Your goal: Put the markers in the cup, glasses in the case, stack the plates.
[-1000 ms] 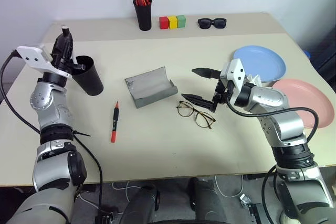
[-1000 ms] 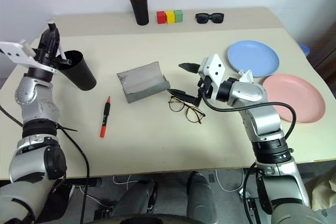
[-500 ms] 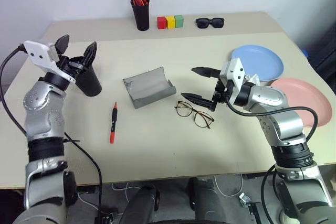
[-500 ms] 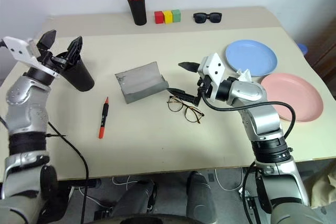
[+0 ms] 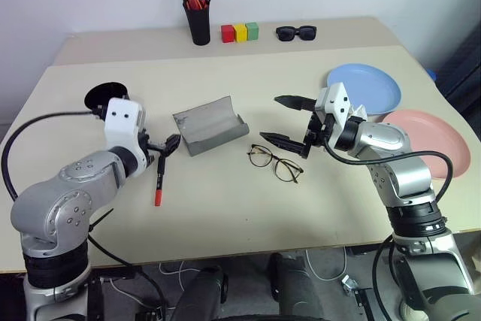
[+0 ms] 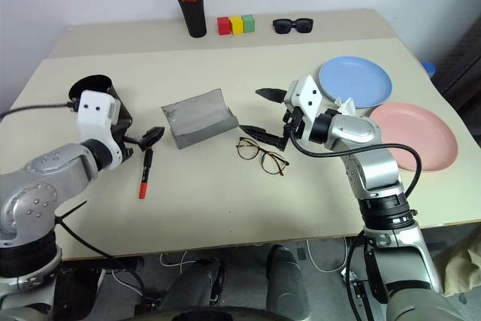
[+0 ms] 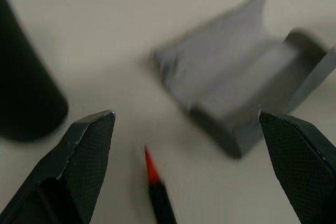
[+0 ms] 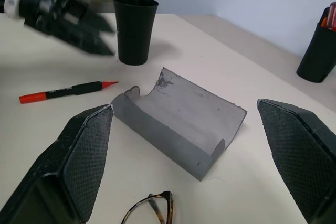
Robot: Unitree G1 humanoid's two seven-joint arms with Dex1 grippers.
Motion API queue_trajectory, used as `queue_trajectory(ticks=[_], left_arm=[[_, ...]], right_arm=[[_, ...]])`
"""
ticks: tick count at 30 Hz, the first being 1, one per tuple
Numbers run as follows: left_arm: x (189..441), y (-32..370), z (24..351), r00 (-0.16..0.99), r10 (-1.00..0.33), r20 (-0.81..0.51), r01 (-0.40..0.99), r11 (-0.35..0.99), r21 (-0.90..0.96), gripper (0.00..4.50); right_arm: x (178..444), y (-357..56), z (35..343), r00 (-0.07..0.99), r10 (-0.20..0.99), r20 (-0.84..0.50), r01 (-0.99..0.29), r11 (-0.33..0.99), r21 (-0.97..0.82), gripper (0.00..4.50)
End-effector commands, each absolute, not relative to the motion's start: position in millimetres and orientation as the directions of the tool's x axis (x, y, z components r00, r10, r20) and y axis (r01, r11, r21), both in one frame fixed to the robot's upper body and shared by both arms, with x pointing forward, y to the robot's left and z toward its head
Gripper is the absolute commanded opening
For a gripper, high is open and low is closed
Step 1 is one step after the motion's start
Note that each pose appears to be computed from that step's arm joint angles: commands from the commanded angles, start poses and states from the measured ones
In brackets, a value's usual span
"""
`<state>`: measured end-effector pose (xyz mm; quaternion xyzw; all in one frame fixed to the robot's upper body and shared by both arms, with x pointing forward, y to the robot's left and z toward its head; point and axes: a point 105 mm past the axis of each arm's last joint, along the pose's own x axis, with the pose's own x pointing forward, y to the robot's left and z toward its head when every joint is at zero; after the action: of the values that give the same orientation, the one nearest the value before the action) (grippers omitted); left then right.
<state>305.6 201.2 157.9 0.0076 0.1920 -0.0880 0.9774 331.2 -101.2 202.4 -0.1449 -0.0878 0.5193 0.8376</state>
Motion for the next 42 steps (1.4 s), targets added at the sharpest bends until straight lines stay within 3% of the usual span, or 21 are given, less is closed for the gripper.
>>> queue_trajectory(ticks=[1,10,13,20,21,23,26,30,37,42], left_arm=[[299.9,211.8,146.0,0.897,-0.119,-0.426,0.118,0.993,-0.029,4.48],[297.3,203.0,105.1,0.836,-0.099,-0.539,0.071,0.995,-0.074,4.48],[301.7,197.2,104.1,0.832,-0.121,-0.541,0.092,0.992,-0.081,3.61],[306.6,195.7,114.3,0.84,-0.145,-0.522,0.137,0.989,-0.054,0.15],[307.1,194.8,117.6,0.844,-0.157,-0.512,0.163,0.986,-0.035,0.03],[314.9,185.2,140.6,0.89,-0.228,-0.395,0.242,0.97,-0.015,0.03],[335.0,176.5,200.4,0.956,-0.286,-0.064,0.287,0.958,0.003,0.03],[346.7,185.9,270.9,0.93,-0.229,0.287,0.214,0.973,0.084,0.03],[360.0,260.6,317.1,0.848,-0.015,0.53,-0.107,0.974,0.2,0.03],[370.1,303.3,299.5,0.839,0.05,0.542,-0.194,0.958,0.212,0.03]], right_arm=[[329.3,-98.5,215.7,0.431,0.902,0.031,-0.829,0.41,-0.38,4.5],[327.1,-103.6,214.1,0.45,0.892,0.026,-0.822,0.426,-0.378,4.5],[327.5,-103.6,214.0,0.453,0.891,0.026,-0.821,0.428,-0.377,4.5],[329.3,-102.7,213.5,0.459,0.888,0.028,-0.817,0.435,-0.379,4.5],[329.5,-102.6,213.5,0.46,0.888,0.028,-0.817,0.435,-0.38,4.5],[330.0,-102.7,213.9,0.46,0.887,0.028,-0.816,0.435,-0.38,4.5],[331.1,-102.1,215.0,0.46,0.887,0.029,-0.816,0.435,-0.38,4.5],[331.3,-100.1,215.7,0.457,0.889,0.03,-0.818,0.434,-0.377,4.5],[332.9,-97.7,218.3,0.457,0.889,0.034,-0.817,0.435,-0.38,4.5],[333.4,-97.9,218.3,0.465,0.884,0.036,-0.813,0.443,-0.378,4.5]])
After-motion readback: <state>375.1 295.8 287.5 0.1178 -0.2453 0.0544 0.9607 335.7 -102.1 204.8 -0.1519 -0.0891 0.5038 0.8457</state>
